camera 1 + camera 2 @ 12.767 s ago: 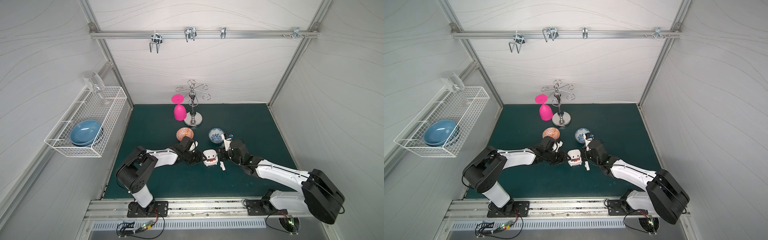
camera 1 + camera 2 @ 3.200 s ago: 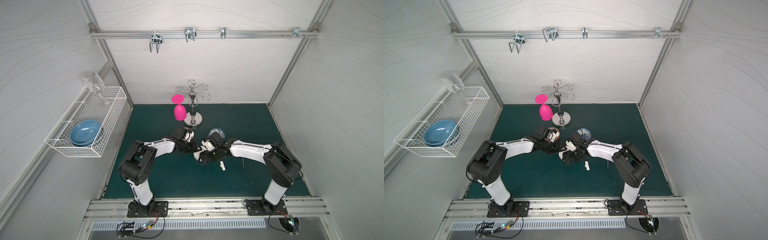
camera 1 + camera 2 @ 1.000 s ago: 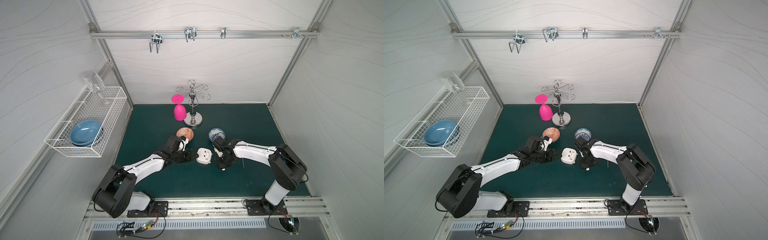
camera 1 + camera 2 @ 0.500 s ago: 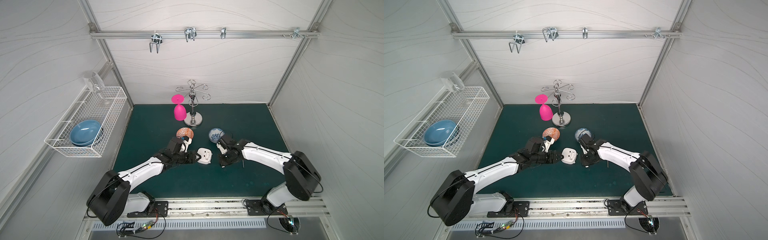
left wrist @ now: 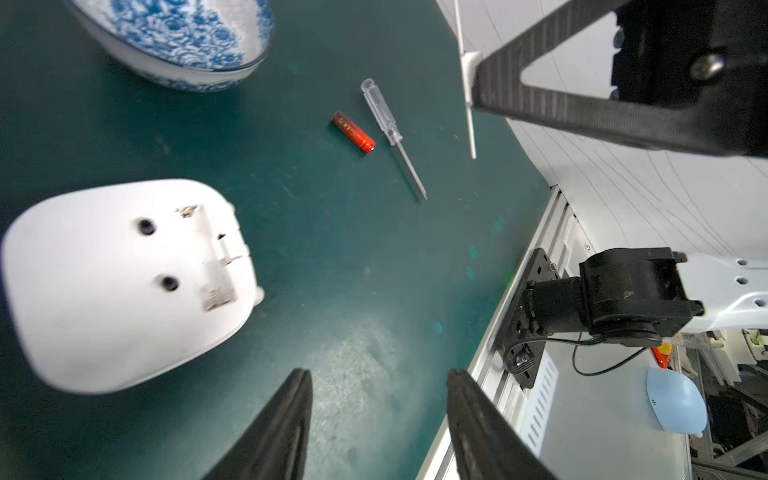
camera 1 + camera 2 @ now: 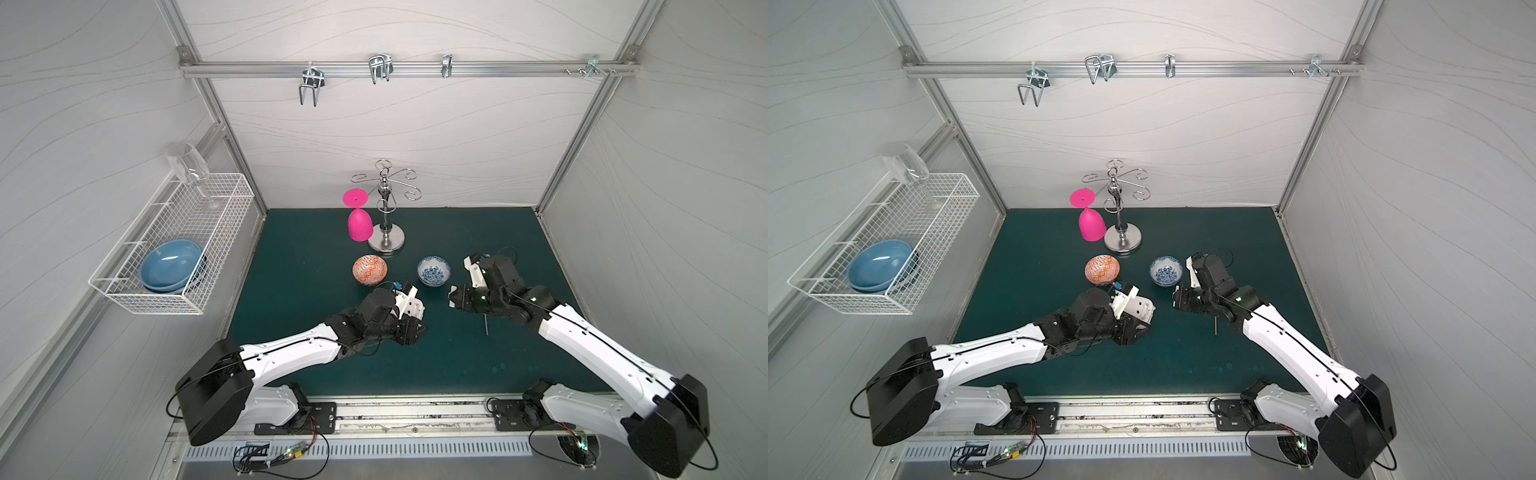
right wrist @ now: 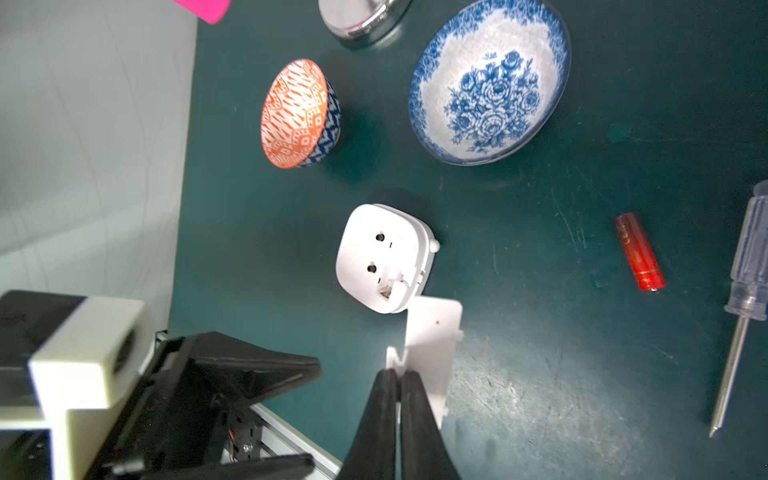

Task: Remove the battery from the alarm
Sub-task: Pick up the cover from the center of the board.

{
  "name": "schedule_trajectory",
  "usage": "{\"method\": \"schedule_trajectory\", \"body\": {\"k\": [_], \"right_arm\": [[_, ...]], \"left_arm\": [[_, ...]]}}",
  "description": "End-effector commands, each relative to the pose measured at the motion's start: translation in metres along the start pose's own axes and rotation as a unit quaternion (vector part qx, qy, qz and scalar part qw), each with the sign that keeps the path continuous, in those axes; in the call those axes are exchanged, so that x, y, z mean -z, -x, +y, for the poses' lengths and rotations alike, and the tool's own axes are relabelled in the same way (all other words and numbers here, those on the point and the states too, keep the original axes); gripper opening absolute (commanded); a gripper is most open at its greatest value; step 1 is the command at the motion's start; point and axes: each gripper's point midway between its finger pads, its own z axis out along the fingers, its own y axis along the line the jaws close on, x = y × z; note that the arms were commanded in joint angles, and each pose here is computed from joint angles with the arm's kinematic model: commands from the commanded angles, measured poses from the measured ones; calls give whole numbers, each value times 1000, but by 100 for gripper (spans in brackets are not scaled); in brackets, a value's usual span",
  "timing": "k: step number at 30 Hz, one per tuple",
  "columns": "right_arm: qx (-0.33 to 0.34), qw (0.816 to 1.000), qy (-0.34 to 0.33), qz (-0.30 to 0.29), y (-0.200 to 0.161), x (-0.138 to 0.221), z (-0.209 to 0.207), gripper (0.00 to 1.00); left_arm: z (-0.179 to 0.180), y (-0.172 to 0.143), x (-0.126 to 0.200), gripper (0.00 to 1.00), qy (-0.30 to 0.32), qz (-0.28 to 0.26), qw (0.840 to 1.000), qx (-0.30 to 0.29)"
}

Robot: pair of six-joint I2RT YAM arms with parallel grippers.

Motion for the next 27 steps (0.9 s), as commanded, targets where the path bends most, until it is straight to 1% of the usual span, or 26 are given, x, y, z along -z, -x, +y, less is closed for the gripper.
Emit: {"method": "schedule_trajectory", "body": {"k": [1, 5, 9, 17, 19, 22, 25, 27], "right_arm": [[-36, 999, 20, -18, 5, 4, 5, 9], [-52, 998, 30, -22, 3, 4, 6, 9], [-64, 997, 45, -19, 1, 3, 10, 9], [-74, 996, 54, -13, -4, 2, 14, 9], [-74, 996, 55, -17, -3, 5, 14, 8], [-71, 996, 56, -15, -3, 8, 16, 8], [-67, 996, 62, -9, -5, 9, 19, 8], [-69, 995, 69, -3, -7, 10, 21, 8]], "left_arm": [[-27, 43, -6, 55, -29, -64, 997, -25], [-38, 54, -15, 55, -44, -74, 996, -24], [-47, 60, -25, 55, -61, -69, 996, -21], [-46, 66, -39, 53, -60, -67, 996, -15], [-45, 67, -40, 51, -58, -68, 996, -15], [-47, 67, -40, 44, -62, -67, 996, -22], [-49, 67, -40, 39, -66, -65, 995, -31], [-48, 65, -40, 38, -66, -66, 995, -36]]}}
